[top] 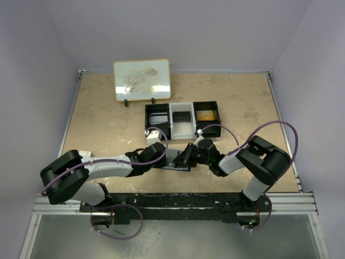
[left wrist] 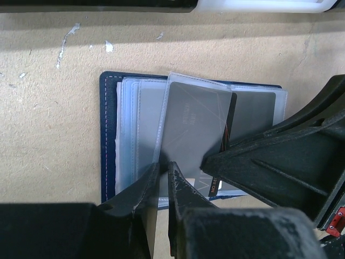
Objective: Take the credit cards out of the card holder
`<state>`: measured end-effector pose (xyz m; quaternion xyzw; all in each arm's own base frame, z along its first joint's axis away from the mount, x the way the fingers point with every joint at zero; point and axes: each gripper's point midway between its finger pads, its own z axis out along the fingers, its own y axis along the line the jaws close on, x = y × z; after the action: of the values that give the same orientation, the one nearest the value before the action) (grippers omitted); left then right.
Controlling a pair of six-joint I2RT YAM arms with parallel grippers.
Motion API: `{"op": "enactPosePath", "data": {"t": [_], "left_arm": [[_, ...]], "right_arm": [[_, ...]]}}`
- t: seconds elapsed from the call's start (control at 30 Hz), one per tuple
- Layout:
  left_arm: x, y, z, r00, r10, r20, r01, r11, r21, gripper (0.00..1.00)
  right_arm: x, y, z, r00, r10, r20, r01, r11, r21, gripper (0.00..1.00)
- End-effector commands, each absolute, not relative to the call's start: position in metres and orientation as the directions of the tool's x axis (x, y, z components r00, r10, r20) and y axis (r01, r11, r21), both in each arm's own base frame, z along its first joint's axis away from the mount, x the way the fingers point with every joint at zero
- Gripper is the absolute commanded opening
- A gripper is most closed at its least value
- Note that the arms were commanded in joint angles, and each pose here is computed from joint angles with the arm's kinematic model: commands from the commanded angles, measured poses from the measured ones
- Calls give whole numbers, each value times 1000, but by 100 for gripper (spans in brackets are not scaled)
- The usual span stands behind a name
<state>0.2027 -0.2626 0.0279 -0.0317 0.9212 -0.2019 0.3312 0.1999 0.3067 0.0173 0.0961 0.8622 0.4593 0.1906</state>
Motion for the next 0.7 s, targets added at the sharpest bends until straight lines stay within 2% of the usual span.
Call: {"op": "enactPosePath", "data": {"t": [0.0,0.13,0.43,0.67], "left_arm": [[191,-244,9,-811,-151,-565,47,946,-321,9],[191,-239,11,-807,-160,-569,31,950,-312,8],[188,-235,6,-816,-152,-557,26,954,-298,7],[189,-235,7,-812,-160,-562,20,953,-301,6]], "right_arm": [[199,299,9,-908,336,-249,3,600,800,17],[198,300,11,-912,331,-243,1,594,804,25],[198,298,18,-910,321,-264,-15,608,794,26],[197,303,32,-908,299,-294,-77,571,817,16]]}}
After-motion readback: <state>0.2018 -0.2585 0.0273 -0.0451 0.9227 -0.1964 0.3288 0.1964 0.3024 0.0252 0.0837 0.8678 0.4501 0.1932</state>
